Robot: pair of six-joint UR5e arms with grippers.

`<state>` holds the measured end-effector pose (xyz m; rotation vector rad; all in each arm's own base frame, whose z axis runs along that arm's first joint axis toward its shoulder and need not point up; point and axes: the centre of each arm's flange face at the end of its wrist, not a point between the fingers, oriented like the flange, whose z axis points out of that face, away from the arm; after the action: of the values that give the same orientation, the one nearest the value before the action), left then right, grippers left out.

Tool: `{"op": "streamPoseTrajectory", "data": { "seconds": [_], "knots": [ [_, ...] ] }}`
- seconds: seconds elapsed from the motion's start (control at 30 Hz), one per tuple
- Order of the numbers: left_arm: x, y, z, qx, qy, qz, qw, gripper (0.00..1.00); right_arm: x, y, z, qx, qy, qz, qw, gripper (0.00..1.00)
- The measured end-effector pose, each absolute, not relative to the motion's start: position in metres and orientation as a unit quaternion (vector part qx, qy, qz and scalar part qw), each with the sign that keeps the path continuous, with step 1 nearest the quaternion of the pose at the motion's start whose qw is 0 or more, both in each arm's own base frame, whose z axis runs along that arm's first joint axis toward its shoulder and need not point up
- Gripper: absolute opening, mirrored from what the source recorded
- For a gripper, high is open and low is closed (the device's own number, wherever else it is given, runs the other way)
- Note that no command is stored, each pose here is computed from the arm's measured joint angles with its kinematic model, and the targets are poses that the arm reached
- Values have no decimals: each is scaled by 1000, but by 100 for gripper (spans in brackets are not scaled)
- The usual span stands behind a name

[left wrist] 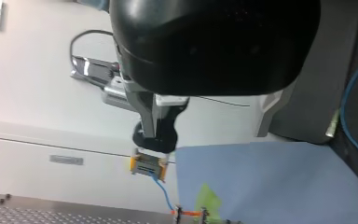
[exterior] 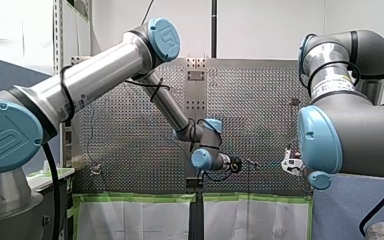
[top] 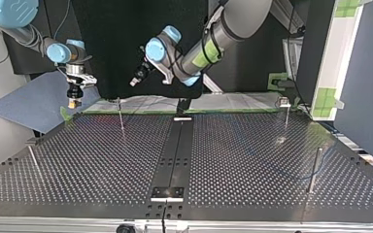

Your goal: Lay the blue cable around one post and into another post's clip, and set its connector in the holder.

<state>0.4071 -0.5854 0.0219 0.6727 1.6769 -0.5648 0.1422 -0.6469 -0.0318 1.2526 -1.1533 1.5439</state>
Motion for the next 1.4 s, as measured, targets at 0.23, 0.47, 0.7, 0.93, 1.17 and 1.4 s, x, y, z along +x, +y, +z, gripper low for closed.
{"op": "streamPoseTrajectory", "data": {
  "seconds": [0.23,0.47,0.7,0.93,1.17,1.4],
  "knots": [
    [412,-590,27,240,713,-256,608,98,142,-646,-36,498,-460,612,407,36],
    [419,-591,32,195,707,-264,626,98,142,-645,-40,497,-463,613,403,36],
    [422,-587,32,157,716,-263,627,98,142,-644,-41,497,-466,613,401,36],
    [422,-586,32,150,720,-264,625,98,142,-644,-42,497,-466,612,400,36],
    [420,-586,31,143,723,-275,617,98,142,-643,-43,498,-467,612,400,36],
    [420,-586,30,142,725,-276,615,98,142,-643,-43,498,-466,612,400,36]
  ]
}}
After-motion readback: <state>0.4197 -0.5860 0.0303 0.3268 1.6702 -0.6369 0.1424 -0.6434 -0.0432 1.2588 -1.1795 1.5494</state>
